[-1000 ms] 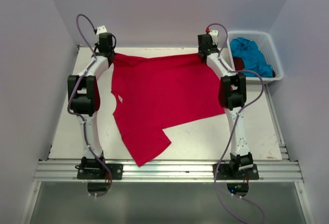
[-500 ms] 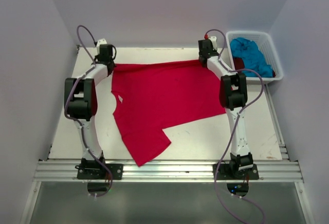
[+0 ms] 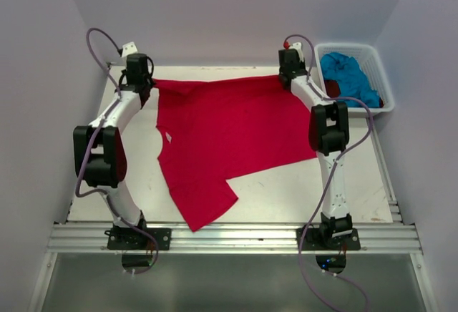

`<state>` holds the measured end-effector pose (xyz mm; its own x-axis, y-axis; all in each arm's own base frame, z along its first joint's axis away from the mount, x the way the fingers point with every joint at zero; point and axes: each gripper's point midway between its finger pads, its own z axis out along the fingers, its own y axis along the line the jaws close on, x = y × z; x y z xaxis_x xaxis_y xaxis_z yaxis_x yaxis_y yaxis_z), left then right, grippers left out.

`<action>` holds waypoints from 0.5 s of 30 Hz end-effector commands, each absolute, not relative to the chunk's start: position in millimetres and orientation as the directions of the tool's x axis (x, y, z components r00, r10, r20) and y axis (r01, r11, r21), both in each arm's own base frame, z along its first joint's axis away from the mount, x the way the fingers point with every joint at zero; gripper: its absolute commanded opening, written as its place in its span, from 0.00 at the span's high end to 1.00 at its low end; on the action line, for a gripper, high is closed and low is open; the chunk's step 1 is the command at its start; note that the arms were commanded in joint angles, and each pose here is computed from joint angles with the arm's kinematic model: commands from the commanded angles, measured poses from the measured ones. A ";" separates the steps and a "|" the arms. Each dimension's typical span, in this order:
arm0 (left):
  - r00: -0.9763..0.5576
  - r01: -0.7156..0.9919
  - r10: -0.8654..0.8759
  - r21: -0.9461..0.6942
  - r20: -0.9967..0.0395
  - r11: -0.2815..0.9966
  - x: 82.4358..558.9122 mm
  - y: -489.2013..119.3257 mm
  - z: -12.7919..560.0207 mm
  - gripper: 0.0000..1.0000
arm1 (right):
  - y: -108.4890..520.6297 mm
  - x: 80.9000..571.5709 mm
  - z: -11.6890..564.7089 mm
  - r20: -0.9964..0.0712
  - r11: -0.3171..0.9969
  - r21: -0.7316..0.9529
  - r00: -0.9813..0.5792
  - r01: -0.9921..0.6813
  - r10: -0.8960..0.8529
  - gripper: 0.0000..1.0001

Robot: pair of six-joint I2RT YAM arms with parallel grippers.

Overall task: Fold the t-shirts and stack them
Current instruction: Fold the flattened tshirt in 1/3 of the way

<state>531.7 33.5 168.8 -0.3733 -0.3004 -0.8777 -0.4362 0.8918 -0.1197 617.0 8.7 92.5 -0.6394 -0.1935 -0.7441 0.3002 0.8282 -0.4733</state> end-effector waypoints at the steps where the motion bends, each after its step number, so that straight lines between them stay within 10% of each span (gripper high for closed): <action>1: -0.356 -0.478 -0.342 -0.145 -0.870 0.866 511.0 42.5 180.3 1.00 | -15.9 616.4 155.1 -0.791 0.771 -0.497 -0.573 0.398 -0.214 1.00; 15: -0.418 -0.467 -0.411 -0.197 -0.810 0.862 453.1 26.2 153.2 1.00 | -21.2 591.8 119.0 -0.719 0.757 -0.551 -0.661 0.352 -0.216 1.00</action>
<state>458.0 21.4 134.1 -0.4676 -0.3874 -0.7945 -0.4481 0.8787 -0.1648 599.5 -2.3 80.3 -0.6865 -0.2380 -0.6870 0.2772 0.7878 -0.5500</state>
